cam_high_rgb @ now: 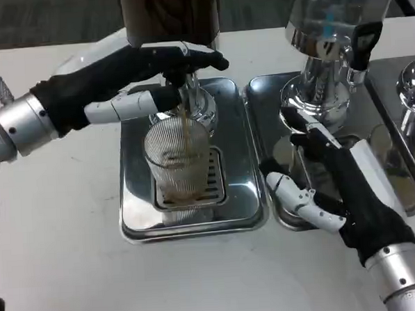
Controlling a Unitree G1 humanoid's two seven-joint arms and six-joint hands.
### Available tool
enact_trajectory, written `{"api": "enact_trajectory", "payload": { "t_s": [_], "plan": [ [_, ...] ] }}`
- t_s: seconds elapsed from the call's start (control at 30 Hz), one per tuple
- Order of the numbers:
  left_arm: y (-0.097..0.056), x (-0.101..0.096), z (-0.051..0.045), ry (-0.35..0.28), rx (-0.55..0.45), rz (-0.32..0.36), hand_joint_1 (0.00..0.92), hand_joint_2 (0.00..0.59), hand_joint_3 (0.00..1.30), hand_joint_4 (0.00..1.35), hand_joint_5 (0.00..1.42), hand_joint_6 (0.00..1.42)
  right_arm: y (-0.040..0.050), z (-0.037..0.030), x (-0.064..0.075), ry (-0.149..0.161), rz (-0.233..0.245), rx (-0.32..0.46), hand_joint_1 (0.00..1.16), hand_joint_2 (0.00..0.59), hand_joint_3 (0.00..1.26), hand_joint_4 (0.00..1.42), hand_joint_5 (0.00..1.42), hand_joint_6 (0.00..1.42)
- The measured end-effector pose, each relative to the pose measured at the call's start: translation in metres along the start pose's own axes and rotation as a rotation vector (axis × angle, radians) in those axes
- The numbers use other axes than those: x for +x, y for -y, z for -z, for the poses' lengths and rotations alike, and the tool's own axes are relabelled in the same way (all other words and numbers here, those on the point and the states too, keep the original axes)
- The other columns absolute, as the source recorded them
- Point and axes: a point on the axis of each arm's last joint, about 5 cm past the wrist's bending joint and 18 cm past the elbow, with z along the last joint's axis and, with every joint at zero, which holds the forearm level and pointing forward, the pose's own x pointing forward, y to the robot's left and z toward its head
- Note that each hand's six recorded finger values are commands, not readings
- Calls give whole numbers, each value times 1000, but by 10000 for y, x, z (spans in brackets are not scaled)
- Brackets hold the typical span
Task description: Grasp the cup under the faucet to collect the drink, then remove the cup.
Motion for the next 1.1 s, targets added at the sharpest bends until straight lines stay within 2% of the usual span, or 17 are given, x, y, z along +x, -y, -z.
{"api": "enact_trajectory", "payload": {
  "t_s": [0.13, 0.3, 0.5, 0.77, 0.93, 1.1],
  "plan": [
    [1, 1, -2, -2, 6, -2, 0, 63, 277, 148, 139, 154, 10, -15, 48, -13, -48, 11, 492, 237, 0, 0, 5, 74],
    [0, -2, -2, -2, 6, -9, 0, 67, 274, 148, 132, 152, 7, -28, 115, -33, -115, 35, 493, 225, 0, 0, 0, 52],
    [7, -10, 2, -2, 5, -11, 0, 67, 273, 148, 129, 150, -16, -13, 188, -38, -159, 54, 493, 220, 0, 0, 0, 49],
    [13, -19, 6, -4, 5, -22, 0, 70, 273, 148, 128, 149, -93, 36, 267, -56, -183, 100, 493, 218, 0, 0, 0, 48],
    [16, -25, 6, -5, 11, -31, 0, 71, 273, 141, 127, 149, -144, 77, 313, -66, -178, 122, 493, 218, 0, 0, 0, 54],
    [14, -30, 2, -9, 25, -34, 0, 75, 273, 139, 127, 149, -194, 83, 371, -65, -169, 139, 493, 218, 0, 0, 0, 59]
  ]
}}
